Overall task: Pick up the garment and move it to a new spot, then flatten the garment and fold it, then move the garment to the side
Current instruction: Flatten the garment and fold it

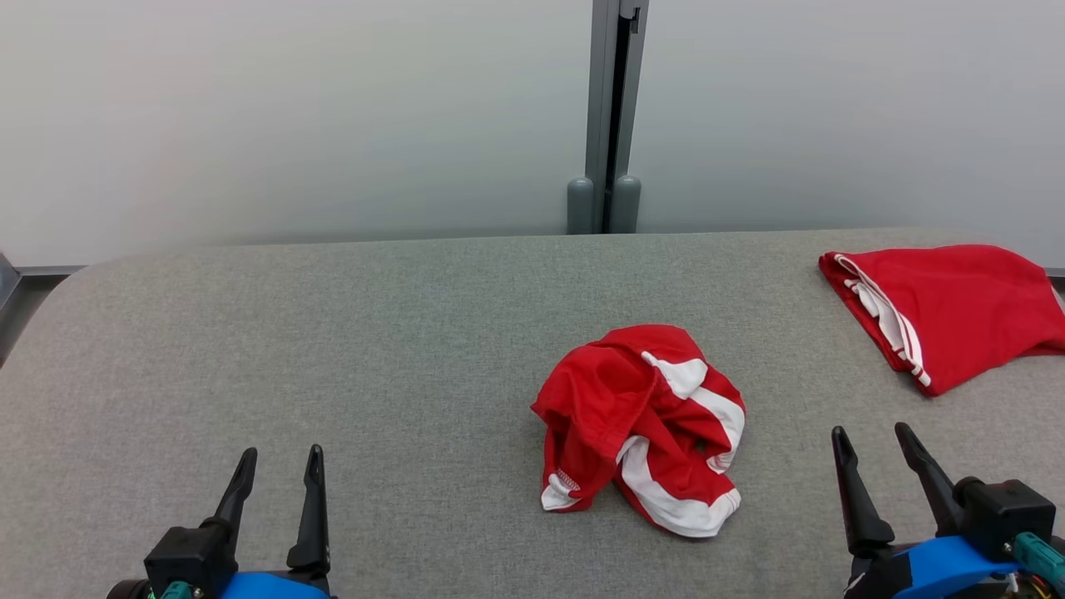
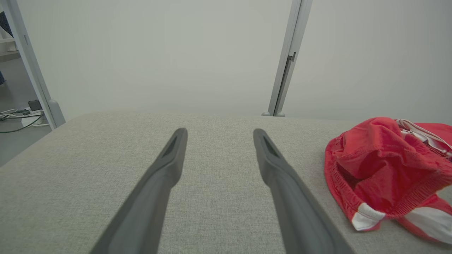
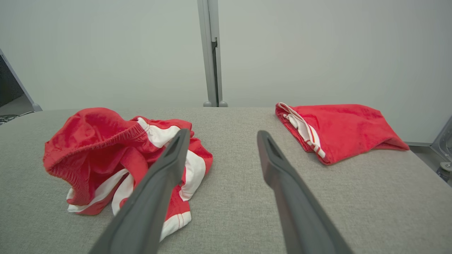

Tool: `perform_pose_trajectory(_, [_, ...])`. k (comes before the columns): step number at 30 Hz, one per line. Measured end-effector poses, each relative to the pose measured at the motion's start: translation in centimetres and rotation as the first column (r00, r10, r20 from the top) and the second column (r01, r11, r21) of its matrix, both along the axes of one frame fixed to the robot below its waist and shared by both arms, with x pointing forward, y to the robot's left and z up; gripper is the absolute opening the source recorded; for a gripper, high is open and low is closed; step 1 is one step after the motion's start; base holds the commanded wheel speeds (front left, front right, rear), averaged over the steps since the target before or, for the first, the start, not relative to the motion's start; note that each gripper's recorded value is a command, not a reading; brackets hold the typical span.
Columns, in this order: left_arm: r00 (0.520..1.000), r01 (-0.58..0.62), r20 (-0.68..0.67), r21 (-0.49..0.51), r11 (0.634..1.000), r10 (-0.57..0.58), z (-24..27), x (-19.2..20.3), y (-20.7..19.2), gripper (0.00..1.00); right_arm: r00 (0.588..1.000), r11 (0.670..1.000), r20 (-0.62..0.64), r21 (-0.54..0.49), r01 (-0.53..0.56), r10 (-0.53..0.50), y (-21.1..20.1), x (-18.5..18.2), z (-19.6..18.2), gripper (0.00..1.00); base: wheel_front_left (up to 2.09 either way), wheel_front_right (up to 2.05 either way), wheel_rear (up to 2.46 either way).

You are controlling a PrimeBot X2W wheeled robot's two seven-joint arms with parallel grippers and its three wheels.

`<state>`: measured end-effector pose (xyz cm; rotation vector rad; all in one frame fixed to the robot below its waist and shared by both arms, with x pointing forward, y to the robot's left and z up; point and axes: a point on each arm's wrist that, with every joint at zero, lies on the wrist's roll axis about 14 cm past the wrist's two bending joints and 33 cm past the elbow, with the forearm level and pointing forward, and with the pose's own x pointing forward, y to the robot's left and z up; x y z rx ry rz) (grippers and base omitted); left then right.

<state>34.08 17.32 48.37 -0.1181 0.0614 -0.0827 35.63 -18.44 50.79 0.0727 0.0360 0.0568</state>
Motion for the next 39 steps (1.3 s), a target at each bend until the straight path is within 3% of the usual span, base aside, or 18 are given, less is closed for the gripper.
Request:
perform_pose_trajectory(15, [1.000, 0.031, -0.003, -0.002, 1.000, -0.031, 0.4, 0.4, -1.0, 1.00, 1.000, 1.000, -0.004, 0.006, -0.013, 0.013, 0.5, 0.3, -0.1, 1.00, 0.00, 0.00, 0.00])
perform_pose_trajectory(22, [0.981, 0.194, -0.022, -0.013, 0.981, -0.194, 2.1, 2.3, -6.0, 1.00, 1.000, 1.000, -0.014, 0.008, -0.010, 0.010, 0.4, 0.5, -0.5, 1.00, 0.00, 0.00, 0.00])
perform_pose_trajectory(28, [0.915, 0.398, -0.049, -0.050, 0.916, -0.400, 4.5, 4.1, -13.8, 1.00, 1.000, 1.000, -0.029, 0.009, -0.006, 0.006, 0.3, 0.9, -1.0, 1.00, 0.00, 0.00, 0.00])
perform_pose_trajectory(33, [0.816, 0.547, -0.158, -0.097, 0.831, -0.556, 3.8, 4.5, -20.0, 1.00, 0.999, 1.000, -0.044, 0.009, 0.001, 0.000, 0.1, 1.5, -1.6, 1.00, 0.00, 0.00, 0.00])
perform_pose_trajectory(39, [0.714, 0.593, -0.313, -0.203, 0.779, -0.626, 1.0, 6.0, -23.5, 1.00, 0.997, 1.000, -0.074, 0.004, 0.025, -0.025, -0.7, 2.0, -2.6, 1.00, 0.00, 0.00, 0.00])
